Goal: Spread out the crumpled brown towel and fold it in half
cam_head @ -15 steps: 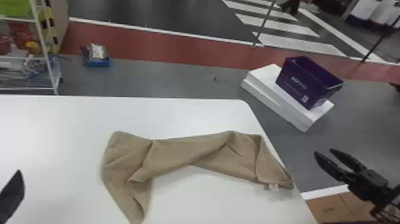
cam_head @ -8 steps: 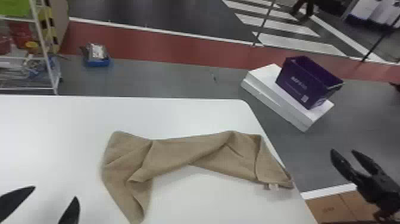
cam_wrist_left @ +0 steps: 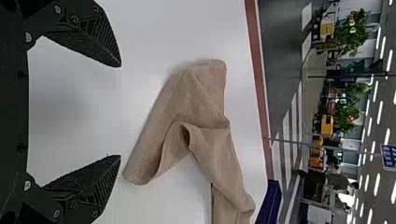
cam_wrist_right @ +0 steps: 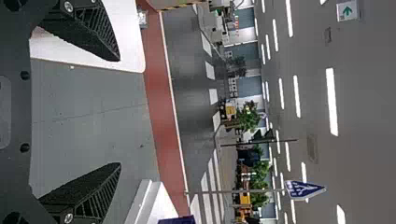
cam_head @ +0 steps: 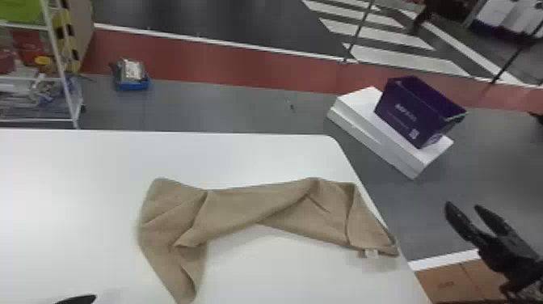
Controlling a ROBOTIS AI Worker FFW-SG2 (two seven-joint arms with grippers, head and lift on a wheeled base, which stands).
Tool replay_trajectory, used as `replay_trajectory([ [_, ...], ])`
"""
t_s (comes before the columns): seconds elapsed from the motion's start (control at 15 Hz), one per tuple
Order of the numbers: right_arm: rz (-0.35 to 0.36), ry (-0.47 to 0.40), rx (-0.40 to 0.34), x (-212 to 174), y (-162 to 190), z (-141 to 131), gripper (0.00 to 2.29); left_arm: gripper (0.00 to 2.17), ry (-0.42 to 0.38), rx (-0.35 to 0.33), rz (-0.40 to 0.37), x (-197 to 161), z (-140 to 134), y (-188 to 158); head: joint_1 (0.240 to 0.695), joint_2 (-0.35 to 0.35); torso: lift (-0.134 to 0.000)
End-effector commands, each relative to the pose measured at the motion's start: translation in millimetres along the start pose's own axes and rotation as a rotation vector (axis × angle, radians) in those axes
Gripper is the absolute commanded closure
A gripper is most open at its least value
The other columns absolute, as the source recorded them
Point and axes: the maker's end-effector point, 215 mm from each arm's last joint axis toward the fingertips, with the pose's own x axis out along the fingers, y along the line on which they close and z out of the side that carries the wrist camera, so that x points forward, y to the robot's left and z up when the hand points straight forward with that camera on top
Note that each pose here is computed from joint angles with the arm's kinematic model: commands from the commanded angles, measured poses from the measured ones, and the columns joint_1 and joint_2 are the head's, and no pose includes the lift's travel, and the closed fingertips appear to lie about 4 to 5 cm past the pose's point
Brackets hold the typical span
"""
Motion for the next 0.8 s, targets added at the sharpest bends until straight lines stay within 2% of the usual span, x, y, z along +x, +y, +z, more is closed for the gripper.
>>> replay_trajectory([
  [0.0,0.009,0.003,0.001,2.4,3.7,-5.3,0.08,0.25,-0.008,0.006,-0.037,3.8,2.3,-22.4,0.695,-0.350,-0.124],
  [0.07,0.012,0.002,0.002,2.5,4.5,-6.1,0.08,0.32,-0.022,0.016,-0.049,6.0,6.8,-32.2,0.695,-0.350,-0.124],
  [0.33,0.018,-0.002,0.010,1.7,6.2,-8.6,0.08,0.33,-0.134,0.031,-0.094,4.5,41.5,-57.2,0.695,-0.350,-0.124],
  [0.4,0.019,-0.006,0.009,1.2,6.9,-9.1,0.08,0.41,-0.187,0.041,-0.103,3.9,54.5,-66.0,0.695,-0.350,-0.124],
  [0.47,0.023,-0.002,0.008,1.4,7.9,-10.6,0.08,0.46,-0.203,0.054,-0.105,6.4,59.7,-71.3,0.695,-0.350,-0.124],
  [0.73,0.037,-0.001,0.010,4.4,15.0,-15.7,0.08,0.46,-0.119,0.072,-0.177,34.1,37.2,-112.6,0.695,-0.350,-0.124],
])
